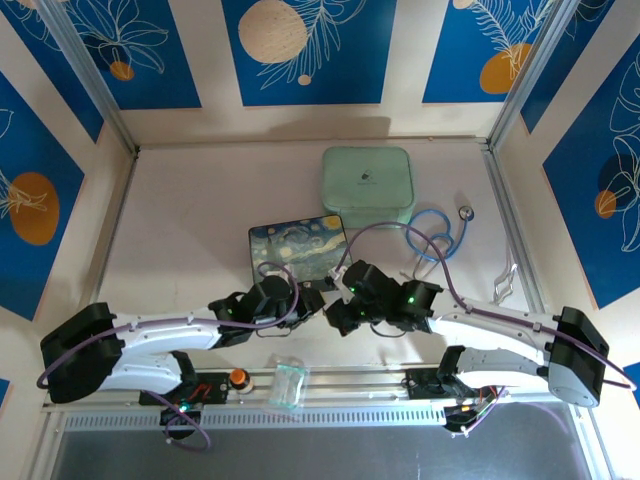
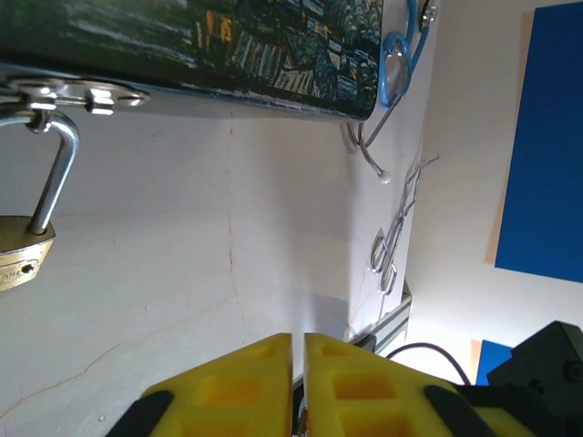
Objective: Unlock the padlock with the key
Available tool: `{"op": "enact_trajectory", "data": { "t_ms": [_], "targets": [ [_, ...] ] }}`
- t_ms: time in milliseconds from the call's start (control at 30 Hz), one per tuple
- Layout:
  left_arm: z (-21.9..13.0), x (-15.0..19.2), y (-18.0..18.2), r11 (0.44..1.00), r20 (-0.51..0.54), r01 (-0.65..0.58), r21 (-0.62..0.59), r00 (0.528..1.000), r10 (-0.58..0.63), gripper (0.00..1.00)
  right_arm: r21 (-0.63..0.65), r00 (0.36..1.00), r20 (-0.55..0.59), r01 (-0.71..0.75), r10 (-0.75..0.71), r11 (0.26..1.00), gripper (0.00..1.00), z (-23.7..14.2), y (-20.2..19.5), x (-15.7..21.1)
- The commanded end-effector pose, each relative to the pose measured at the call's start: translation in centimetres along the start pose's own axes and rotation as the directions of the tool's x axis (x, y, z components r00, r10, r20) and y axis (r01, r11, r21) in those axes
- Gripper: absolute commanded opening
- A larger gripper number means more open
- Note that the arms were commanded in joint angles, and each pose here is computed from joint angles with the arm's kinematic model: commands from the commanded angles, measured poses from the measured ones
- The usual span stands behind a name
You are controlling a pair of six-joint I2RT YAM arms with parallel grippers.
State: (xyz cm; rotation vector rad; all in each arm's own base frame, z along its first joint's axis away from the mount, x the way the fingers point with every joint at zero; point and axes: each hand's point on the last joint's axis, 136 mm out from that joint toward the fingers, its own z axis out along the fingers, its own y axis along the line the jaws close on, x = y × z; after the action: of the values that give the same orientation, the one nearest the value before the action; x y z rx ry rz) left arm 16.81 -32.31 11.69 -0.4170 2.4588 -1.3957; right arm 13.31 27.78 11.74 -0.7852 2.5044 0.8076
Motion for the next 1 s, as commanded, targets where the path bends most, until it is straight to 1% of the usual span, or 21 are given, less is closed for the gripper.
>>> {"op": "enact_trajectory", "data": {
  "t_ms": [0, 33, 133, 167, 200, 233, 267, 300, 333, 400, 500, 600, 633, 733, 800, 900, 967],
  "targets": [
    [-0.3, 0.7, 0.5, 1.0, -0.026, -0.03, -0.01, 0.999, 0.03, 0.02, -0.016, 0.999, 0.043, 0.001, 0.0, 1.0, 0.0, -0.4, 0.6, -1.6],
    [-0.3, 0.7, 0.4, 0.999, -0.026, -0.031, -0.007, 0.999, 0.031, 0.0, -0.015, 0.999, 0.046, -0.001, 0.002, 1.0, 0.0, -0.4, 0.5, -1.8],
    [-0.4, 0.6, 0.1, 0.999, -0.021, -0.03, 0.013, 0.999, 0.03, 0.0, -0.021, 0.998, 0.06, -0.003, 0.004, 1.0, 0.01, -0.5, 0.7, -2.1],
    [-0.5, 0.5, -0.1, 0.999, -0.012, -0.031, 0.028, 0.999, 0.031, 0.0, -0.028, 0.998, 0.062, -0.004, 0.006, 1.0, 0.05, -0.6, 0.7, -2.2],
    [-0.7, 0.3, -0.3, 0.999, -0.001, -0.03, 0.04, 1.0, 0.03, 0.0, -0.041, 0.998, 0.069, -0.008, 0.011, 0.999, 0.11, -0.7, 0.9, -2.3],
    [-0.9, -0.1, -0.4, 0.998, 0.022, -0.033, 0.05, 0.999, 0.032, 0.0, -0.067, 0.997, 0.079, -0.017, 0.022, 0.998, 0.29, -1.0, 1.1, -2.6],
    [-1.2, -0.6, -0.6, 0.998, 0.051, -0.04, 0.058, 0.998, 0.037, 0.0, -0.096, 0.994, 0.097, -0.036, 0.046, 0.995, 0.49, -1.3, 1.3, -2.9],
    [-1.4, -1.1, -0.8, 0.996, 0.078, -0.053, 0.065, 0.996, 0.048, 0.0, -0.12, 0.991, 0.114, -0.063, 0.076, 0.991, 0.62, -1.6, 1.4, -3.2],
    [-1.8, -1.7, -1.1, 0.995, 0.111, -0.07, 0.076, 0.992, 0.061, 0.0, -0.15, 0.984, 0.136, -0.095, 0.116, 0.984, 0.71, -1.9, 1.5, -3.7],
    [-2.3, -2.5, -1.7, 0.99, 0.163, -0.099, 0.099, 0.983, 0.082, 0.0, -0.233, 0.968, 0.166, -0.148, 0.189, 0.961, 0.94, -2.6, 1.9, -4.4],
    [-2.8, -3.2, -3.2, 0.975, 0.217, -0.114, 0.189, 0.974, 0.072, 0.0, -0.393, 0.937, 0.21, -0.181, 0.28, 0.901, 0.95, -3.8, 3.2, -6.0],
    [-3.5, -3.6, -4.8, 0.948, 0.253, -0.133, 0.288, 0.966, 0.059, 0.0, -0.527, 0.898, 0.253, -0.185, 0.361, 0.829, 0.9, -5.0, 3.7, -7.3],
    [-3.7, -3.7, -5.3, 0.938, 0.264, -0.144, 0.315, 0.963, 0.059, 0.0, -0.557, 0.889, 0.262, -0.179, 0.377, 0.811, 0.85, -5.3, 3.8, -7.6],
    [-4.2, -3.9, -6.2, 0.927, 0.277, -0.16, 0.339, 0.959, 0.065, 0.0, -0.582, 0.879, 0.277, -0.169, 0.389, 0.796, 0.71, -5.8, 3.5, -7.8],
    [-4.6, -4.0, -6.7, 0.919, 0.284, -0.162, 0.36, 0.957, 0.058, 0.0, -0.573, 0.882, 0.273, -0.172, 0.384, 0.801, 0.65, -5.7, 3.3, -7.6],
    [-5.2, -4.2, -7.6, 0.909, 0.297, -0.176, 0.378, 0.953, 0.061, 0.0, -0.577, 0.887, 0.263, -0.171, 0.38, 0.799, 0.61, -5.5, 3.3, -7.3],
    [-5.6, -4.2, -8.3, 0.904, 0.304, -0.198, 0.378, 0.949, 0.081, 0.0, -0.574, 0.888, 0.261, -0.173, 0.378, 0.8, 0.6, -5.3, 3.1, -7.3]
  ]
}}
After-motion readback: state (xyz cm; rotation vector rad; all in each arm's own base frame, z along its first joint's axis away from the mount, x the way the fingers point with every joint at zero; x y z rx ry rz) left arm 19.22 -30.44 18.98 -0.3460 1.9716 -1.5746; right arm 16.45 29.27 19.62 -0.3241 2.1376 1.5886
